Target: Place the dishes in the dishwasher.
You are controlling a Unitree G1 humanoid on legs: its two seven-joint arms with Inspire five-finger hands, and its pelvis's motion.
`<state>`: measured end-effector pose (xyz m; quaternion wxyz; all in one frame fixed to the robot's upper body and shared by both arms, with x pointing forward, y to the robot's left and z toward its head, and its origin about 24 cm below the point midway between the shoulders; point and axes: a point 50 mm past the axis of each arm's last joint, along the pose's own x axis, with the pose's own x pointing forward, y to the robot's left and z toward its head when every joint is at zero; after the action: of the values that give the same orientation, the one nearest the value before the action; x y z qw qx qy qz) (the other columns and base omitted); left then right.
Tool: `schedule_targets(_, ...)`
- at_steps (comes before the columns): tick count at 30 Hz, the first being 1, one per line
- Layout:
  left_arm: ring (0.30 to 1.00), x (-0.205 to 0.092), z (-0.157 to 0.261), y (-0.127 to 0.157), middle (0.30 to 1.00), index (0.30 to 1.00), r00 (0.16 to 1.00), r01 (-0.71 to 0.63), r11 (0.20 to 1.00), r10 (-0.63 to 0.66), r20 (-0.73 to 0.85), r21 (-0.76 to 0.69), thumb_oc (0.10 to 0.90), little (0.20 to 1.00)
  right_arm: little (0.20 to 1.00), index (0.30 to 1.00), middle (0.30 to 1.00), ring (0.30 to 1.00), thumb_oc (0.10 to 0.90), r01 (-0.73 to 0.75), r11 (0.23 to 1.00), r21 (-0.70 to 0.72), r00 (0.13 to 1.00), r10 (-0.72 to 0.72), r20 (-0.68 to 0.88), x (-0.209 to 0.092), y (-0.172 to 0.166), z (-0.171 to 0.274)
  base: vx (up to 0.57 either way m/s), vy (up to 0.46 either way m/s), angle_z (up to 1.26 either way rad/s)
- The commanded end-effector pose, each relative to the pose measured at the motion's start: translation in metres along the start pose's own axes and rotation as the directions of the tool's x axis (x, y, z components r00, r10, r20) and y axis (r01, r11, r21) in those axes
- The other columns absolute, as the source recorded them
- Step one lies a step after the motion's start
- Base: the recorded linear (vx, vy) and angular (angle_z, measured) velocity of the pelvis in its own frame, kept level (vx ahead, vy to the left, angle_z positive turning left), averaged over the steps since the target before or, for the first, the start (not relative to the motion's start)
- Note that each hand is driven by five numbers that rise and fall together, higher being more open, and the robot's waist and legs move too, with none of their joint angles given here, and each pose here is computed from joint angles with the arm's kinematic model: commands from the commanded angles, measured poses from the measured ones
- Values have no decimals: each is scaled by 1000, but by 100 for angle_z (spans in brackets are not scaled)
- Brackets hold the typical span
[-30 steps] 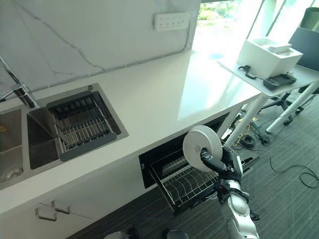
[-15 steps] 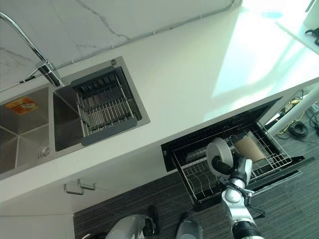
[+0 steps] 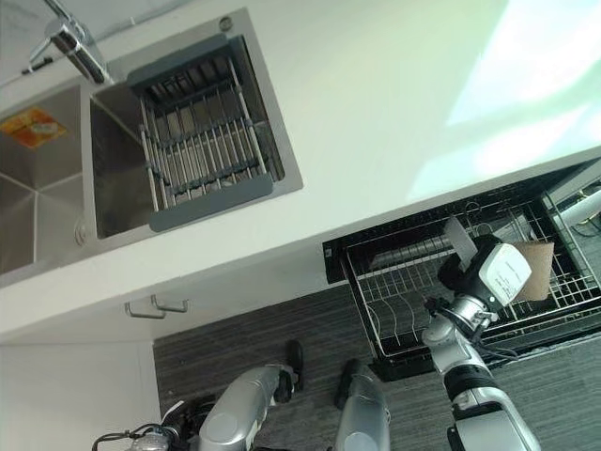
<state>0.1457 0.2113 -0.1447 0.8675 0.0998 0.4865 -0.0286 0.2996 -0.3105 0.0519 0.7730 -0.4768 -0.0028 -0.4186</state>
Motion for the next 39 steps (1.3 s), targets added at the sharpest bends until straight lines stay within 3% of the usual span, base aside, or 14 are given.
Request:
schedule_targets(1,900,-8,-16,19,900,900,997,-74,997,74,-9,26,800,900,300,300,300,300,400,247,969,5,958,-244,153,51,-43,32,-107,-4,8)
schedule_targets(8,900,-3,11,8,900,900,996,-26,999,23,83,32,800,900,300,300,300,300,400,107,994,29,984,-110,143,56,-27,53,-79,38,3)
schedule_targets(9,900,-2,17,5,900,900,995,-12,999,9,98,35,800,900,724,724,724,724,682,52,997,54,987,-60,152,50,-18,60,-77,68,1)
schedule_targets(10,900,-2,21,4,900,900,994,-2,999,-3,108,39,800,900,900,900,900,900,800,-19,996,93,989,5,147,45,-9,66,-72,64,-2)
schedule_targets(13,900,-2,24,2,900,900,993,5,999,-9,116,37,800,900,900,900,900,900,800,-151,977,147,987,141,80,36,4,63,-29,36,-4)
schedule_targets(15,900,-2,26,1,900,900,992,6,1000,-9,123,29,800,900,900,900,900,900,800,-377,895,238,926,374,60,25,22,61,-11,17,0)
schedule_targets(17,900,-3,29,6,900,900,992,0,1000,-3,128,25,800,900,900,900,900,900,800,-606,745,279,790,605,100,10,38,65,0,0,0)
schedule_targets(18,900,-4,37,19,900,900,991,-15,1000,12,133,26,800,900,900,900,900,900,800,-782,547,299,592,802,81,-11,55,56,-3,-55,-1)
schedule_targets(22,900,-7,42,31,900,900,989,-28,999,23,143,36,800,900,900,900,900,900,800,-858,387,337,409,913,-6,-26,63,31,-3,-30,-1)
schedule_targets(25,900,-8,43,34,900,900,989,-31,999,25,144,44,800,900,900,900,900,900,800,-872,349,344,355,934,-46,-35,67,21,3,-10,1)
schedule_targets(28,900,-9,42,36,900,900,990,-36,998,30,139,46,800,900,900,900,900,900,800,-840,352,413,359,931,-64,-41,70,17,14,-29,10)
schedule_targets(29,900,-9,41,37,900,900,991,-40,998,34,132,44,800,900,900,900,900,900,800,-781,355,514,382,922,-57,-43,71,17,35,-6,9)
schedule_targets(33,900,-8,24,33,900,900,996,-51,999,52,76,-8,800,900,900,900,900,900,800,-607,382,697,567,823,44,-50,72,43,-14,60,-1)
schedule_targets(39,900,-11,-16,15,900,900,997,-78,989,75,-35,-125,800,900,900,900,900,900,800,-498,481,722,797,583,160,-72,40,44,50,84,-20)
